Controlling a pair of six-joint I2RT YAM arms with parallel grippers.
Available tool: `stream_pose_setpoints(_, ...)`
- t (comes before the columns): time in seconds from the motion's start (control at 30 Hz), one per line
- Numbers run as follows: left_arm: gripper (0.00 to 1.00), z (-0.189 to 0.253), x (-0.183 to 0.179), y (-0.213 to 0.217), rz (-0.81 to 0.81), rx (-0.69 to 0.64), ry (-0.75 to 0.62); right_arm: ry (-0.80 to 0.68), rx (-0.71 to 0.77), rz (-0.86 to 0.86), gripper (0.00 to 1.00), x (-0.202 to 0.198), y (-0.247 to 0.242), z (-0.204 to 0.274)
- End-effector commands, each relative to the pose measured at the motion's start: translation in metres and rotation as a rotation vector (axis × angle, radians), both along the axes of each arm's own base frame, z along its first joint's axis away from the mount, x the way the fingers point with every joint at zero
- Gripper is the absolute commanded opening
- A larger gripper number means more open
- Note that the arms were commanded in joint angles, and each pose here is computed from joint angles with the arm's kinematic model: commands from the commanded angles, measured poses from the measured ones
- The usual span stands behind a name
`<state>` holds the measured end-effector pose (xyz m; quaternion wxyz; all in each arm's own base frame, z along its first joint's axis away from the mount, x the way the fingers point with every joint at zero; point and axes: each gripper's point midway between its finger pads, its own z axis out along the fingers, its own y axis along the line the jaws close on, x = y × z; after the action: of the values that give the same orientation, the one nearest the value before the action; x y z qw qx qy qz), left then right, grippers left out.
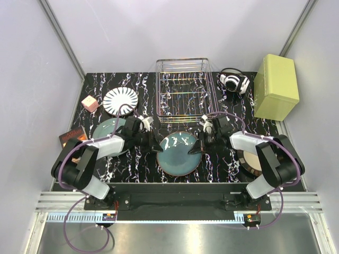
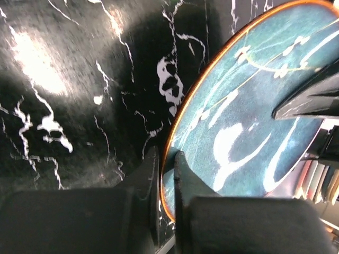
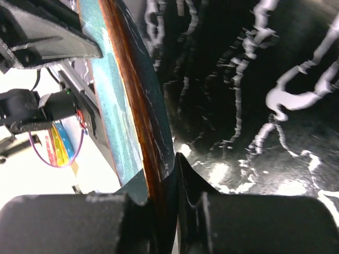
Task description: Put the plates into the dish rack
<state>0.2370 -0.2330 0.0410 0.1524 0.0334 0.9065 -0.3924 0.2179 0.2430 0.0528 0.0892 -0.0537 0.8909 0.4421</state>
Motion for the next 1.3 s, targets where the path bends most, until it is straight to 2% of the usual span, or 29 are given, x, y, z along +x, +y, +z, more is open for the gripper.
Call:
stream_pose_setpoints(0.0, 0.30, 0.030, 0.022, 0.004, -0.034, 0.069, -0.210, -0.116, 0.053, 0.123, 0.00, 0.004, 0.018, 0.054)
stream_pose_setpoints(0.03, 0.35, 0.047, 0.026, 0.011, -0.034, 0.074, -0.232, -0.145, 0.049, 0.154, 0.00, 0.004, 0.017, 0.058)
stream_pose_setpoints(0.07, 0.46, 0.056, 0.028, 0.016, -0.041, 0.085, -0.255, -0.126, 0.033, 0.167, 0.00, -0.001, 0.013, 0.061)
stream_pose_setpoints(0.13, 0.49, 0.091, 0.037, 0.037, -0.055, 0.125, -0.337, -0.238, 0.033, 0.207, 0.00, 0.010, 0.015, 0.089)
stream_pose_setpoints(0.17, 0.52, 0.103, 0.040, 0.045, -0.051, 0.144, -0.367, -0.221, 0.011, 0.227, 0.00, 0.004, 0.011, 0.095)
stream_pose_setpoints(0.2, 0.57, 0.115, 0.043, 0.054, -0.061, 0.169, -0.418, -0.301, 0.007, 0.230, 0.00, 0.016, 0.012, 0.121)
stream_pose_setpoints(0.23, 0.58, 0.142, 0.046, 0.067, -0.027, 0.180, -0.482, -0.349, -0.008, 0.256, 0.00, 0.019, 0.011, 0.131)
stream_pose_setpoints(0.27, 0.60, 0.157, 0.048, 0.074, -0.019, 0.192, -0.536, -0.338, -0.035, 0.266, 0.00, 0.015, 0.006, 0.139)
stream_pose_setpoints(0.3, 0.64, 0.169, 0.050, 0.081, -0.018, 0.222, -0.598, -0.445, -0.042, 0.266, 0.00, 0.030, 0.007, 0.169)
stream_pose_setpoints(0.33, 0.66, 0.191, 0.051, 0.091, 0.013, 0.252, -0.682, -0.481, -0.050, 0.258, 0.00, 0.036, 0.006, 0.183)
stream_pose_setpoints(0.43, 0.68, 0.217, 0.053, 0.103, 0.030, 0.310, -0.820, -0.637, -0.059, 0.173, 0.00, 0.061, 0.006, 0.242)
stream_pose_setpoints(0.47, 0.68, 0.220, 0.054, 0.106, 0.046, 0.321, -0.837, -0.677, -0.068, 0.119, 0.00, 0.075, 0.006, 0.256)
stream_pose_setpoints(0.5, 0.68, 0.222, 0.056, 0.108, 0.060, 0.330, -0.848, -0.714, -0.127, -0.026, 0.00, 0.099, -0.003, 0.277)
stream_pose_setpoints(0.57, 0.68, 0.222, 0.058, 0.111, 0.078, 0.342, -0.869, -0.739, -0.208, -0.200, 0.00, 0.138, -0.014, 0.286)
stream_pose_setpoints(0.6, 0.68, 0.221, 0.059, 0.111, 0.080, 0.340, -0.875, -0.801, -0.260, -0.310, 0.00, 0.160, -0.026, 0.307)
stream_pose_setpoints(0.77, 0.68, 0.217, 0.057, 0.108, 0.074, 0.313, -0.877, -0.908, -0.512, -0.606, 0.00, 0.250, -0.060, 0.333)
stream_pose_setpoints(0.9, 0.69, 0.215, 0.056, 0.109, 0.078, 0.320, -0.888, -0.982, -0.692, -0.771, 0.00, 0.291, -0.087, 0.347)
stream_pose_setpoints(0.93, 0.69, 0.214, 0.057, 0.111, 0.084, 0.328, -0.888, -0.971, -0.743, -0.783, 0.00, 0.305, -0.089, 0.334)
stream_pose_setpoints(0.97, 0.69, 0.213, 0.057, 0.112, 0.090, 0.333, -0.893, -0.997, -0.778, -0.845, 0.00, 0.309, -0.101, 0.348)
stream_pose_setpoints(1.13, 0.69, 0.203, 0.055, 0.115, 0.110, 0.338, -0.882, -1.018, -0.923, -0.931, 0.00, 0.339, -0.115, 0.338)
stream_pose_setpoints(1.27, 0.69, 0.193, 0.050, 0.116, 0.106, 0.337, -0.877, -1.058, -0.990, -0.931, 0.00, 0.358, -0.122, 0.334)
